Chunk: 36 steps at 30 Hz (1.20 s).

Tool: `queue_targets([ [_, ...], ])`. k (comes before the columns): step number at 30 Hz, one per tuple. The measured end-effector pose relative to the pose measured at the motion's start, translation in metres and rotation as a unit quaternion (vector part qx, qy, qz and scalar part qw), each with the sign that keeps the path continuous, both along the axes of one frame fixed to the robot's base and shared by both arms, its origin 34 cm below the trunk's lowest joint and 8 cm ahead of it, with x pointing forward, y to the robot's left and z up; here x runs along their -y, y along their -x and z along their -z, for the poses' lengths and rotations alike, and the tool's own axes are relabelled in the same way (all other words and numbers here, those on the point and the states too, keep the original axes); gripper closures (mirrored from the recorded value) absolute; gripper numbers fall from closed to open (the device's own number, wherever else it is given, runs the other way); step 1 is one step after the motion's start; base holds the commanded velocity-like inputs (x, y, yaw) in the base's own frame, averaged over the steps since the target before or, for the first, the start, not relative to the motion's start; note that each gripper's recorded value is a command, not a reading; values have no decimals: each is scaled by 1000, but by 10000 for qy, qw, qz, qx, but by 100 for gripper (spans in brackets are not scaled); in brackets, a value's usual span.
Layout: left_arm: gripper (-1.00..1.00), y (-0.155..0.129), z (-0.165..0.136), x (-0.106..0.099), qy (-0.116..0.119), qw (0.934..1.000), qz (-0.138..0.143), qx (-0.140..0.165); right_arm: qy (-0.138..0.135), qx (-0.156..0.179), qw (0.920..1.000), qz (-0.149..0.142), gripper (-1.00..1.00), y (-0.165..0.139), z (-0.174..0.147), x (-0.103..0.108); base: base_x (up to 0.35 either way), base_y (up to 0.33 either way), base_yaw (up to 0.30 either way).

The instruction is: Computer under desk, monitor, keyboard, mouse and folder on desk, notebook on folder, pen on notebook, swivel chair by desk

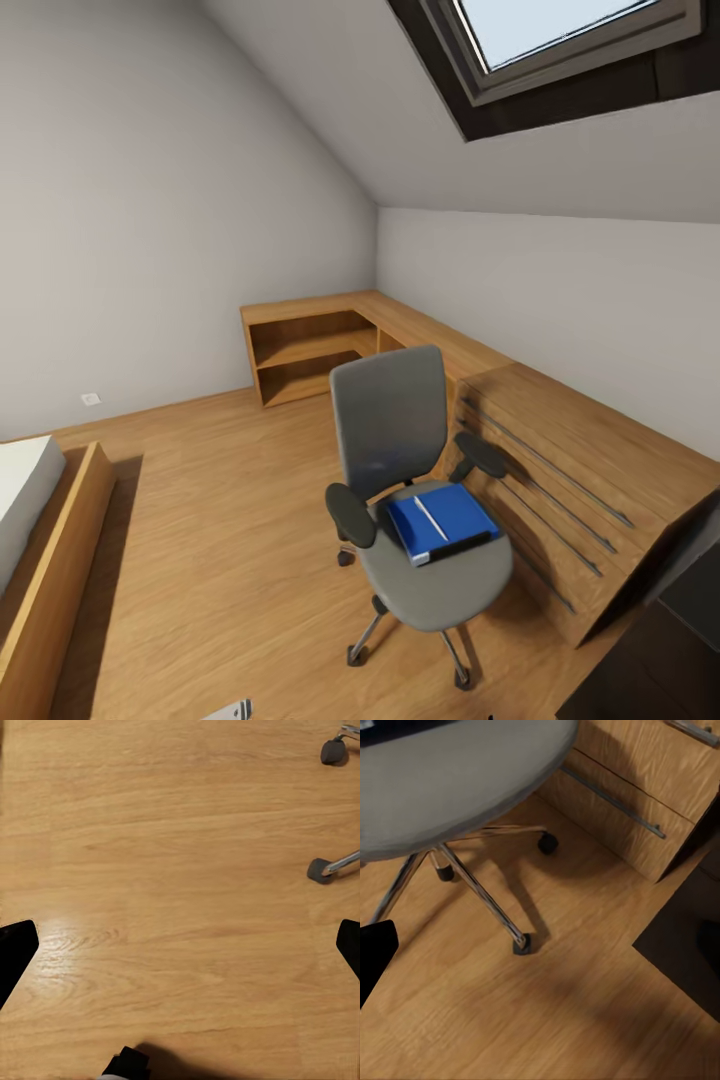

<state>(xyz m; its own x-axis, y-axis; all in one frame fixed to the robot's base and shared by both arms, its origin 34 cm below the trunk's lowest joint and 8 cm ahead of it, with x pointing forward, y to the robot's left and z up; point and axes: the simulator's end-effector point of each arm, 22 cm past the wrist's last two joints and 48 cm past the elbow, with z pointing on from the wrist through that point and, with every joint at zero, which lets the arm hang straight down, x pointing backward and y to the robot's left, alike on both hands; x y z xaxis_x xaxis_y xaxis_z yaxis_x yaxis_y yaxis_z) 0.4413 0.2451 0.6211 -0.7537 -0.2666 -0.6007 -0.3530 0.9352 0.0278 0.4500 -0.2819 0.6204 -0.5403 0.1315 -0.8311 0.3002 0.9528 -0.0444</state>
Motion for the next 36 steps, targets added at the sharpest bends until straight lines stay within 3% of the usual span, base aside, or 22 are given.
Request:
queue_targets([
  [7, -100, 0, 0, 1, 3, 10000, 6, -3, 3, -1, 10000, -3, -100, 0, 0, 0, 0, -239, 161],
  [17, -100, -1, -1, -1, -13, 10000, 13, 18, 5, 2, 10000, -19, -100, 0, 0, -1, 0, -30, 12],
  [19, -100, -14, -12, 0, 49, 9998, -30, 204, 12, 58, 9999, -83, -100, -5, -4, -4, 0, -3, 1],
  [23, -100, -45, -42, -12, 160, 9974, -297, 643, 55, 507, 9986, -131, -100, -40, -34, -4, 0, -1, 0],
  [27, -100, -65, -64, -20, 251, 9943, -467, 926, 62, 716, 9973, -140, -100, -76, -65, -2, 0, 0, 0],
  [31, -100, -78, -81, -17, 349, 9934, -426, 1010, 21, 461, 9987, -213, -100, -103, -87, -2, 0, 0, 0],
  [36, -100, -87, -97, -17, 433, 9945, -343, 891, -52, 119, 9994, -330, -100, -148, -117, -4, 0, 0, 0],
])
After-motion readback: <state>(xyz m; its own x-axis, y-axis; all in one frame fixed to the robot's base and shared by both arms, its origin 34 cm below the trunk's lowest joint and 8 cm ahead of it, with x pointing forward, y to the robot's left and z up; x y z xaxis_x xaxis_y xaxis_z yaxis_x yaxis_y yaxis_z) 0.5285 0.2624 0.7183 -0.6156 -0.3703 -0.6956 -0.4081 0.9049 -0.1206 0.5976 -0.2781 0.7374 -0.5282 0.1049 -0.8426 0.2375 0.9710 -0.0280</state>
